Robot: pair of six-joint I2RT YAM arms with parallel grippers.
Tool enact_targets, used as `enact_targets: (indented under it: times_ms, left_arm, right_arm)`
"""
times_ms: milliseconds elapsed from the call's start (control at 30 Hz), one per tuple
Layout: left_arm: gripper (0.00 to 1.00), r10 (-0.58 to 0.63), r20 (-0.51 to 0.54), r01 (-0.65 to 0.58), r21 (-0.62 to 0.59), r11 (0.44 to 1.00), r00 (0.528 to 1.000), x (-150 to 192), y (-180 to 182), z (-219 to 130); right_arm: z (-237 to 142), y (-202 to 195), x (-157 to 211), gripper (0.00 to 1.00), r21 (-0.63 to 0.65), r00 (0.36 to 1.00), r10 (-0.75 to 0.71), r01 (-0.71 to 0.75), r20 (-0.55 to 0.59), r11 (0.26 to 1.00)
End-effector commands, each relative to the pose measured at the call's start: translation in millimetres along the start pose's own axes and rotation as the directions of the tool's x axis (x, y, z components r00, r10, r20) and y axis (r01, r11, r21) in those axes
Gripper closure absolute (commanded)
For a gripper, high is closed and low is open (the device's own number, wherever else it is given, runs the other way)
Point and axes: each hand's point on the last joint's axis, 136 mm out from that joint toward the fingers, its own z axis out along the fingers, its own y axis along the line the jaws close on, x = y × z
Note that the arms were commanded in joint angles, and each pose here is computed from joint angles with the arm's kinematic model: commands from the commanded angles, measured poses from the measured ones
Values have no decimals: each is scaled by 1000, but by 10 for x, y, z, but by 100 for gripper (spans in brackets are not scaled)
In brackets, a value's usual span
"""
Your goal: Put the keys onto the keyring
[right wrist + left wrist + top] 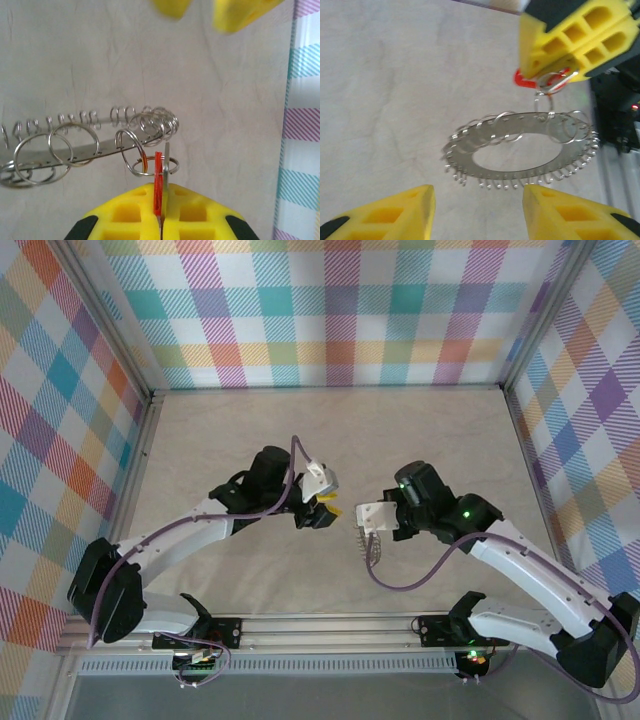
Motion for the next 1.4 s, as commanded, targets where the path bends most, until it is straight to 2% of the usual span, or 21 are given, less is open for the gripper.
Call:
enact_targets:
  times_ms: [0,133,233,333,367,400,467,500,600,933,967,1000,1100,1133,1200,1367]
  left_arm:
    - [49,-43,55,51,-140,989,998,-64,251,-97]
    - [43,-133,89,153,-285,946,987,27,524,-141]
    - [37,-222,120,252,-391,885,968,160,770,-193]
    - [35,-276,152,315,-454,833,949,240,930,-279]
    - [30,-277,161,321,-470,822,947,249,958,-300]
    - [20,-280,169,328,-489,808,945,274,992,-322]
    - [12,-287,182,340,-519,784,940,304,1051,-361]
    - [0,-295,187,349,-535,769,937,335,1080,-384]
    - [0,-314,214,380,-578,722,925,435,1151,-444]
    - [0,-312,250,393,-704,591,917,789,1337,-642]
    - [0,-315,265,404,-724,559,911,809,1382,-700]
    - [0,-329,310,442,-751,490,892,828,1460,-820]
    - [0,-389,460,563,-799,210,798,1022,1660,-1277]
    - [0,-395,464,564,-805,185,793,1074,1678,-1356]
    - [0,-394,472,569,-803,176,789,1109,1693,-1461]
    - [0,-388,531,604,-792,88,753,1277,1673,-1765]
  right_arm:
    - [-77,-66,166,100,5,966,-222,225,-131,974]
    - [-40,-216,235,100,71,865,-444,471,-233,879]
    - [-69,-376,171,100,144,770,-576,625,-274,767]
    - [-129,-526,134,97,155,657,-674,745,-336,649]
    - [-140,-569,123,97,157,630,-691,768,-355,621]
    - [-175,-597,101,98,155,613,-704,783,-359,602]
    - [-223,-633,63,99,159,577,-728,812,-372,562]
    - [-251,-653,38,99,171,569,-732,818,-374,549]
    - [-286,-664,9,99,184,549,-746,834,-378,520]
    - [-376,-847,-118,94,254,565,-726,825,-392,505]
    - [-354,-845,-120,94,254,573,-723,819,-386,514]
    - [-311,-831,-122,94,252,584,-719,811,-375,527]
    - [-155,-777,-196,94,248,607,-720,794,-336,554]
    - [-121,-789,-278,96,268,623,-713,782,-322,562]
    - [-44,-779,-414,96,277,649,-705,760,-285,588]
    - [244,-751,-684,100,255,745,-638,666,-193,701]
